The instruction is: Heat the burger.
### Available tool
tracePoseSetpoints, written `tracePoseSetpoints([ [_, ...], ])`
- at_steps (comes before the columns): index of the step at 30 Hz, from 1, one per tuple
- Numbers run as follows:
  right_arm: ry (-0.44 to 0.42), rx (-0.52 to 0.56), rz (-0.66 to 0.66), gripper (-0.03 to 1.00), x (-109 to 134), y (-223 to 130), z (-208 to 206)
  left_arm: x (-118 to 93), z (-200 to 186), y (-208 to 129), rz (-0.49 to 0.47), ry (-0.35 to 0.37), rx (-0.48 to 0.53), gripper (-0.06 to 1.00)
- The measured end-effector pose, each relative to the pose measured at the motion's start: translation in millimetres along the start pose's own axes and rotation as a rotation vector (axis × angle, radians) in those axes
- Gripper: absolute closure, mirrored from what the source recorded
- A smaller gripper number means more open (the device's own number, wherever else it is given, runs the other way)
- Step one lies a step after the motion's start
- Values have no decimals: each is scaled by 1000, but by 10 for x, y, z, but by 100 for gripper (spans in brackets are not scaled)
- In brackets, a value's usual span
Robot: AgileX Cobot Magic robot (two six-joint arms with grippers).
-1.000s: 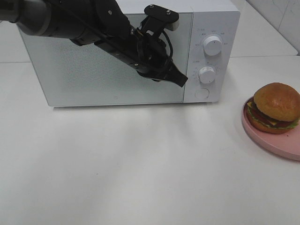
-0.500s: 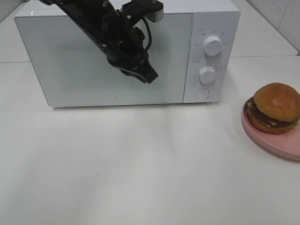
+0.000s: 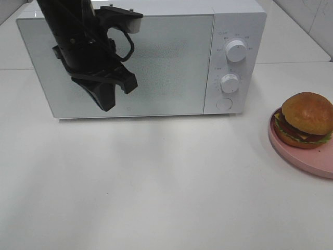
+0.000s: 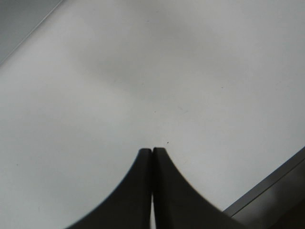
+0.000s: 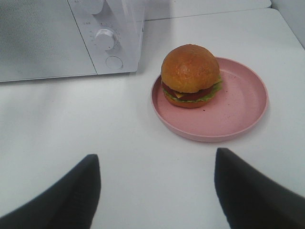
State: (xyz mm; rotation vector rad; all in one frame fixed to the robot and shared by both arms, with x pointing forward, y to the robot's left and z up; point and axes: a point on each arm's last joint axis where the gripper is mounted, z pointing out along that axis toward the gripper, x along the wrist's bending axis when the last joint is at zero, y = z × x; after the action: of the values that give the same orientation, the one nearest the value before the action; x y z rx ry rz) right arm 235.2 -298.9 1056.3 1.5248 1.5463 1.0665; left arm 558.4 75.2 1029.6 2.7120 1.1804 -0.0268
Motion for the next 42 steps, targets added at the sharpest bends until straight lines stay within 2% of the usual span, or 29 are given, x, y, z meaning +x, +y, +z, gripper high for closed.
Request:
tracePoseSetpoints([
  [2,0,0,0,33,0,0,0,140,-45,-39,-82,11,-1,94],
  [3,0,0,0,33,0,0,0,140,-45,-39,-82,11,-1,94],
  [4,0,0,0,33,0,0,0,253,-82,-94,-127,18,-4,94],
  [8,0,0,0,33,0,0,0,414,-155,-205,-190,27,-10,94],
  [12,0,0,0,33,0,0,0,673,-321,-471,-295,46,-24,94],
  [15,0,0,0,33,0,0,0,756,-383,-598,-335,60,-26,94],
  [17,0,0,0,33,0,0,0,847,-496,-797,-406,94,-34,94],
  [21,0,0,0,33,0,0,0,894,-567,-996,-482,138,-29,94],
  [23,0,0,0,33,0,0,0,823,-616,-1261,-529,183,-13,94],
  [28,0,0,0,33,0,0,0,671,-637,-1553,-556,187,-5,94],
  [29,0,0,0,33,0,0,0,569,-654,-1727,-566,181,-12,94],
  [32,0,0,0,33,0,0,0,526,-662,-1799,-567,179,-18,94],
  [34,0,0,0,33,0,0,0,318,-685,-2158,-571,173,-62,94],
  [36,0,0,0,33,0,0,0,275,-689,-2228,-571,171,-79,94],
  [37,0,0,0,33,0,0,0,186,-673,-2398,-569,175,-108,94],
  [40,0,0,0,33,0,0,0,140,-674,-2486,-567,179,-130,94],
  [42,0,0,0,33,0,0,0,-22,-687,-2787,-556,201,-249,94],
])
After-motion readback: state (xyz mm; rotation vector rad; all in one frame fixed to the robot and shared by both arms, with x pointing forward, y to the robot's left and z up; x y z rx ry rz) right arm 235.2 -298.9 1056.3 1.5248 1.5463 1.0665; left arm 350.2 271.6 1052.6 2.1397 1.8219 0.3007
